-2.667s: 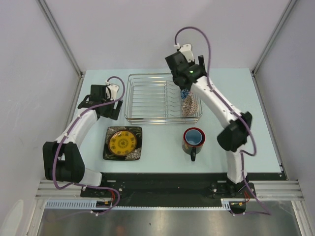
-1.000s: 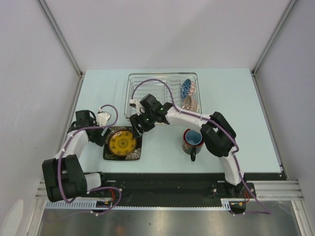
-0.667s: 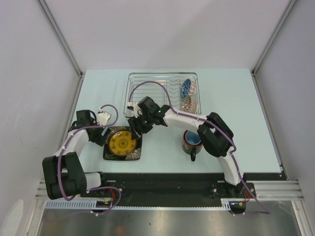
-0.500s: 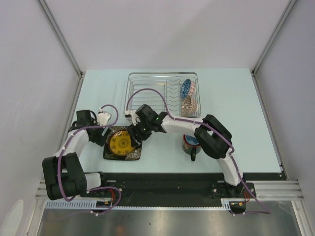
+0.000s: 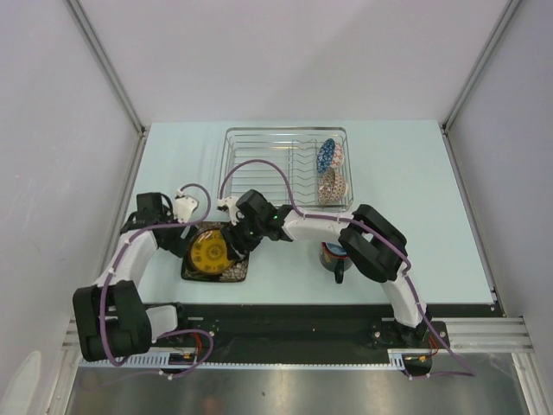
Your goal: Load the mixed dishes into the dish rack
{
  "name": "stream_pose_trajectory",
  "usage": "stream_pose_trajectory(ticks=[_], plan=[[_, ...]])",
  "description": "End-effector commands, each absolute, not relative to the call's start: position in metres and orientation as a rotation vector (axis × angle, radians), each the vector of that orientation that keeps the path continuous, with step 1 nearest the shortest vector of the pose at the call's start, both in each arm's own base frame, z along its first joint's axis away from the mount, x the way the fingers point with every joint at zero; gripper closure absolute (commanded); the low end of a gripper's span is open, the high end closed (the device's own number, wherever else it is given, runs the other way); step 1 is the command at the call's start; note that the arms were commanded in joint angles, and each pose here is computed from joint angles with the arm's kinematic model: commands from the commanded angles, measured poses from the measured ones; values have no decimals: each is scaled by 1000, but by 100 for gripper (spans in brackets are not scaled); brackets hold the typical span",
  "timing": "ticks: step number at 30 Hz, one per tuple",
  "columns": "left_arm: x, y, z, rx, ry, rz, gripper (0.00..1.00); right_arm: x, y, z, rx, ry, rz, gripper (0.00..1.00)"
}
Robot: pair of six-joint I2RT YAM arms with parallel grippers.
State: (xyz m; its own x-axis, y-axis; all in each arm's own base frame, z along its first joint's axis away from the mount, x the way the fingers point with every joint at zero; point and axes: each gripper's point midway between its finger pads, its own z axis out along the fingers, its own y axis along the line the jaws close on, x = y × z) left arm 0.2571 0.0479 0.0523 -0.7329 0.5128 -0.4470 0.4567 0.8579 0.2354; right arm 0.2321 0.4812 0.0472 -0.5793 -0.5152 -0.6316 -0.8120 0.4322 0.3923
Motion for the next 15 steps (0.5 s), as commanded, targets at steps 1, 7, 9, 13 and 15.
stream_pose_trajectory(ticks=[1,7,9,13,15], plan=[[260,33,56,725,2492,127,9,234,475,34,-1074,2314,892,37],[251,28,54,797,2488,145,9,241,479,35,-1045,2300,882,42],[243,34,54,885,2479,191,9,242,477,33,-1037,2314,868,42],[235,49,68,1049,2430,305,6,242,476,33,-1030,2319,864,43],[238,50,79,1111,2405,317,5,243,476,32,-1031,2316,862,44]])
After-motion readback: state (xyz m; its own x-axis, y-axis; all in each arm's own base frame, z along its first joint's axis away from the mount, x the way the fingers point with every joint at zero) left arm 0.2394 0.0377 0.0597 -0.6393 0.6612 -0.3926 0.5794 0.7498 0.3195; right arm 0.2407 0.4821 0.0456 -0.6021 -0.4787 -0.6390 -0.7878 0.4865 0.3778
